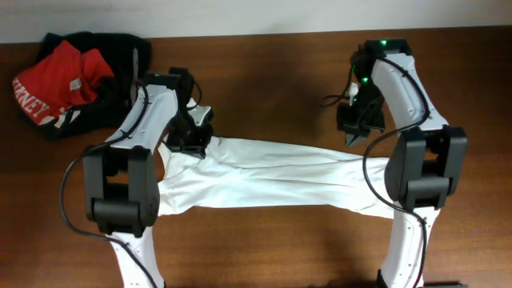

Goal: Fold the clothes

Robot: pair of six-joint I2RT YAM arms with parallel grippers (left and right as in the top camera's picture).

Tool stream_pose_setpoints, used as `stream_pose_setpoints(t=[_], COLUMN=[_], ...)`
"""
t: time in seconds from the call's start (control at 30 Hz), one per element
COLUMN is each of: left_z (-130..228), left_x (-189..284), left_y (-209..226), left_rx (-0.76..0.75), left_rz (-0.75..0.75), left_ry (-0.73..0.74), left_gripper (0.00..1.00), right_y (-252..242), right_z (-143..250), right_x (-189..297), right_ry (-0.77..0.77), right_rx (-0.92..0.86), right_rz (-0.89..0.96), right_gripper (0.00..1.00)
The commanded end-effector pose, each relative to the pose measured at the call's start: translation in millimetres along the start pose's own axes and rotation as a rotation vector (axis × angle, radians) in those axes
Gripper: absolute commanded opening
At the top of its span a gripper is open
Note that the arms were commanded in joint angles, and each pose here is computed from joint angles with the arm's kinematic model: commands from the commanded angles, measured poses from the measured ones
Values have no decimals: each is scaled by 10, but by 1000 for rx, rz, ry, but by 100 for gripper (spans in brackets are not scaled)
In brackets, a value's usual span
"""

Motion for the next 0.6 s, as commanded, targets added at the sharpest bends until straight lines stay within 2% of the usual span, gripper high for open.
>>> stream_pose_setpoints(t=[0.0,0.17,0.23,0.3,0.47,0.57], left_z=[8,88,86,85,134,229], left_x=[-319,-669,-675,-621,-485,-412], left_y=[77,206,354,628,1199,1515], left_rx=[19,67,137,230,424,517], left_rz=[13,-5,-75,-155,-134,-107], left_ry=[72,167,165,151,125,123], left_gripper=[1,1,1,1,1,1], right_y=[58,10,-12,-46,-107,-152], right_z=[37,93,109,147,248,212], right_x=[-53,-326,-429,-552,-793,-1011], right_ry=[0,59,75,100,153,132], right_rx=[12,2,-1,-7,-15,-11], right_rz=[13,24,26,30,39,43], right_gripper=[4,5,4,4,6,6])
Point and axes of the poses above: each gripper's point midway between its finger pads, its own x axis back along the fingers, its own y axis along the line the jaws close on, z = x × y, the point moved 3 cm from there along x, back along the fingers, and after that the axes turned 5 degrees about x, right-handed, at the moved point
